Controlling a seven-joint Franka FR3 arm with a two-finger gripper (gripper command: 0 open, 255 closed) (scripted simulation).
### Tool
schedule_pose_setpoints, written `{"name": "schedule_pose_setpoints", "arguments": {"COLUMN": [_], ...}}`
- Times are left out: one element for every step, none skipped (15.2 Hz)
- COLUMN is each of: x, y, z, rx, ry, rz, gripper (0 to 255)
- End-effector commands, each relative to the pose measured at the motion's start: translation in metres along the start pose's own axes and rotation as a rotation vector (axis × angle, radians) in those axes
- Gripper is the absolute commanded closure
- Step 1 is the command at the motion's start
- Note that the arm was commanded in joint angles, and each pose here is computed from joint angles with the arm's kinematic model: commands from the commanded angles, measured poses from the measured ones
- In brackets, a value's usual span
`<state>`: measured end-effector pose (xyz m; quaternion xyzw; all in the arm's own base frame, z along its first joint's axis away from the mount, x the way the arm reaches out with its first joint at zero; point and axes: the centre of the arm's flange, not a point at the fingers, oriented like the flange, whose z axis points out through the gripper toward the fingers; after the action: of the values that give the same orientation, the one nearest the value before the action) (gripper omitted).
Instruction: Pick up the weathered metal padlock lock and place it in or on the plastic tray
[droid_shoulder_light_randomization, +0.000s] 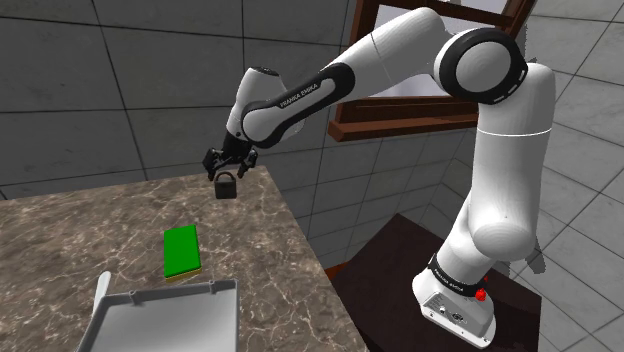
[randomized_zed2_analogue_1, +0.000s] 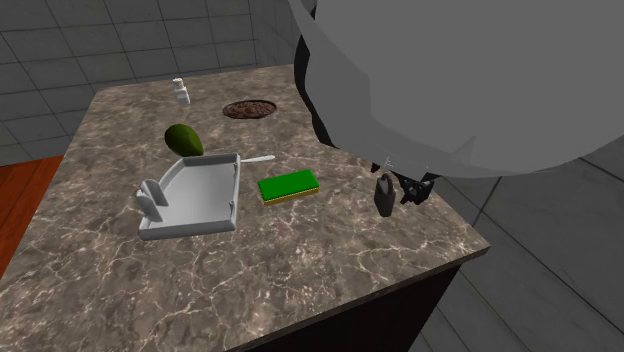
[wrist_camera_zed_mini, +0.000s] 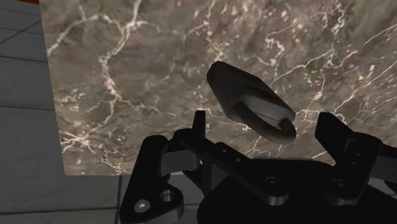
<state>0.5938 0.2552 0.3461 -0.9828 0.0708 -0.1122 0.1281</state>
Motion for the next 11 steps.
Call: {"name": "schedule_pose_setpoints", "arguments": {"x": [0.0, 0.0, 0.0, 0.0, -0.0001, -0.0001, -0.0001, -0.0001, -0.0001, 0.0, 0.0011], "y": [0.0, 0.0, 0.0, -0.0001, -0.0001, -0.0001, -0.0002, -0.0001, -0.0001, 0.0, -0.0014], "z": [0.0, 0.0, 0.0, -0.0001, -0.0001, 0.0, 0.0, -0.0001, -0.0001, 0.0, -0.005], "rx": [0.0, 0.0, 0.0, 0.0, 0.0, 0.0, 0.0, 0.0, 0.0, 0.0, 0.0], "ry": [0.0, 0.0, 0.0, 0.0, 0.0, 0.0, 0.0, 0.0, 0.0, 0.0, 0.0], "rz": [0.0, 0.0, 0.0, 0.0, 0.0, 0.0, 0.0, 0.0, 0.0, 0.0, 0.0], "gripper": [255, 255, 255, 255, 255, 255, 255, 255, 255, 255, 255]}}
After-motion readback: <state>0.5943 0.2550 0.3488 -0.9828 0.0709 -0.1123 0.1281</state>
